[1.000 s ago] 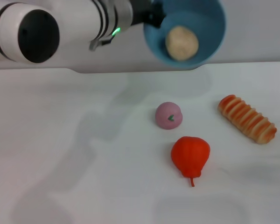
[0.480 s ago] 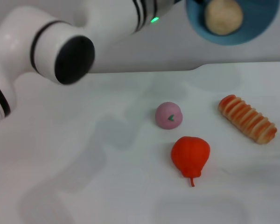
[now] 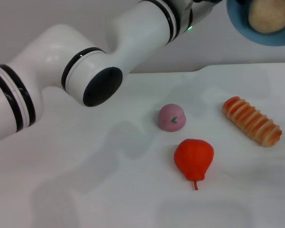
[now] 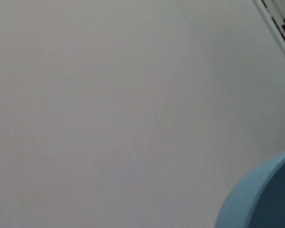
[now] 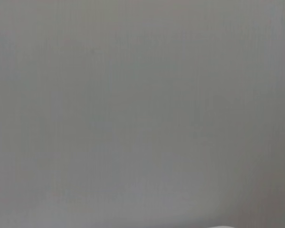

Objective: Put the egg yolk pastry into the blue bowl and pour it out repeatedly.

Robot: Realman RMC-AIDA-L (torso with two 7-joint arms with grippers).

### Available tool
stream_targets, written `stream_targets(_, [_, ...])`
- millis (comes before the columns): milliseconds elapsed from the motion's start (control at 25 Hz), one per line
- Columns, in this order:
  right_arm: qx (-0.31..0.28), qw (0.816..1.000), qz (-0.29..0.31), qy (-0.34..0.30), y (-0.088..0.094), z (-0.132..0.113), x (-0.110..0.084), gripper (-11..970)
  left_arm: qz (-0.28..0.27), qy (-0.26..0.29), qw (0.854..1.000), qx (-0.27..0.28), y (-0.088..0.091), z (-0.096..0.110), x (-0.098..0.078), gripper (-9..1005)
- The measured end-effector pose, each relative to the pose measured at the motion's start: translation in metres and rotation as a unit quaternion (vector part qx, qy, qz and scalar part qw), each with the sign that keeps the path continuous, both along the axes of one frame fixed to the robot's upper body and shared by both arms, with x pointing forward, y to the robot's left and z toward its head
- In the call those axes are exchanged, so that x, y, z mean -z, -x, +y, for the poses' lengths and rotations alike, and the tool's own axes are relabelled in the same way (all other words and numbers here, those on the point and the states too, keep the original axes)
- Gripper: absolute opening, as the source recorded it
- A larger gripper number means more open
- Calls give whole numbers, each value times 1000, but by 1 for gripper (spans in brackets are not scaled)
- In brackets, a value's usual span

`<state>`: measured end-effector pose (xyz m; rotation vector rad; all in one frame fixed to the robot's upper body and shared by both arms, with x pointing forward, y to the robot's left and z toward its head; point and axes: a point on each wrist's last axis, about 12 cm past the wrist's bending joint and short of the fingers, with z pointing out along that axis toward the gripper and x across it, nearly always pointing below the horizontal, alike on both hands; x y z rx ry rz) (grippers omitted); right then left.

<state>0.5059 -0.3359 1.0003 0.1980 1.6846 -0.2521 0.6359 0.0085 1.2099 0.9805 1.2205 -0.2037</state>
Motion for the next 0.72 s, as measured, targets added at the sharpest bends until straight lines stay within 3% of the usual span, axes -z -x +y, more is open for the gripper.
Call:
stream_targets(360, [-2,1000,1,1,0,1,0,518,-52,7,999,1,-5,-5,-18,-3])
stream_targets(720, [-4,1000,5,-1,-1,2,1,517,-98,6,995,3,0,-2,-20,-1])
